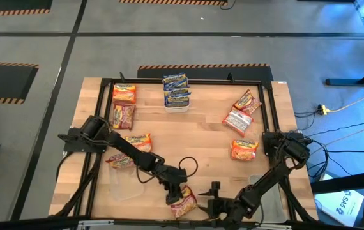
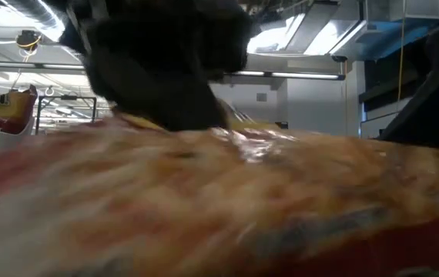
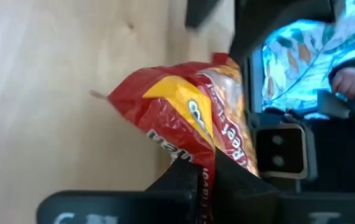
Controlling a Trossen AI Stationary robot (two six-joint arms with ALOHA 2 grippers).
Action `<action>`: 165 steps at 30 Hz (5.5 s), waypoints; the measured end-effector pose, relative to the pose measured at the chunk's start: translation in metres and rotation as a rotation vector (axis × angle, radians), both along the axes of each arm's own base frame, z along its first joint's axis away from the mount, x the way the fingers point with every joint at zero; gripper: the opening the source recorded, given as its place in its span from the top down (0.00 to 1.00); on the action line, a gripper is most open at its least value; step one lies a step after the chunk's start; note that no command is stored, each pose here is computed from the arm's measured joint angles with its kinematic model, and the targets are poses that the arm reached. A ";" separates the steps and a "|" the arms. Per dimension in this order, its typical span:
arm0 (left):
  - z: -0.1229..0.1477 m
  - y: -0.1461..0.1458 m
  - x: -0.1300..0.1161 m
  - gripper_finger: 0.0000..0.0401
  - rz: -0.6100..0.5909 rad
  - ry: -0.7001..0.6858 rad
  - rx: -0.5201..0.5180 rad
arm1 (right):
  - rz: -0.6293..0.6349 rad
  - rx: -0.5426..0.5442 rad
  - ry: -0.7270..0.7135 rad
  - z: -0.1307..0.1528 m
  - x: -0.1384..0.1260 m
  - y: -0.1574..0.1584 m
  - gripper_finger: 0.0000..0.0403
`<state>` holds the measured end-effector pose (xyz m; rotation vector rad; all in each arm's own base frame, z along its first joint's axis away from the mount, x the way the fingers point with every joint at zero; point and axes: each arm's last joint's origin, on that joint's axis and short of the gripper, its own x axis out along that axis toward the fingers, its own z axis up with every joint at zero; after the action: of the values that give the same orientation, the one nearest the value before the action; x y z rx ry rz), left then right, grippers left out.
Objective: Sort Maruchan noodles
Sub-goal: Put the red noodle pack into the transparent bin
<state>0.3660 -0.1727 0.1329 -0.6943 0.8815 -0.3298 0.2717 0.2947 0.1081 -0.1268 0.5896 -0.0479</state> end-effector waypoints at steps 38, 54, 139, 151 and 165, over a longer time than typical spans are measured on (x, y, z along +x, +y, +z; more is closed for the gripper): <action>0.161 0.031 -0.206 0.99 0.114 0.263 0.532 | -0.166 0.022 -0.041 0.001 0.016 -0.020 0.41; 0.139 0.014 -0.213 0.99 0.078 0.397 0.670 | -0.166 0.016 -0.011 -0.005 0.014 -0.021 0.41; 0.146 0.069 -0.153 0.68 0.418 -0.205 0.909 | -0.975 0.185 0.949 0.119 -0.051 -0.463 0.42; 0.114 0.080 -0.138 0.68 0.409 -0.365 0.869 | -1.061 0.380 1.043 0.099 -0.087 -0.495 0.95; 0.113 0.080 -0.138 0.68 0.409 -0.368 0.869 | -1.087 0.383 1.182 0.055 -0.084 -0.503 0.99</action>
<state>0.2281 -0.0931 0.2464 0.0143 0.4374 0.2892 0.1879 -0.2087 0.1632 0.6026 1.7782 -0.9592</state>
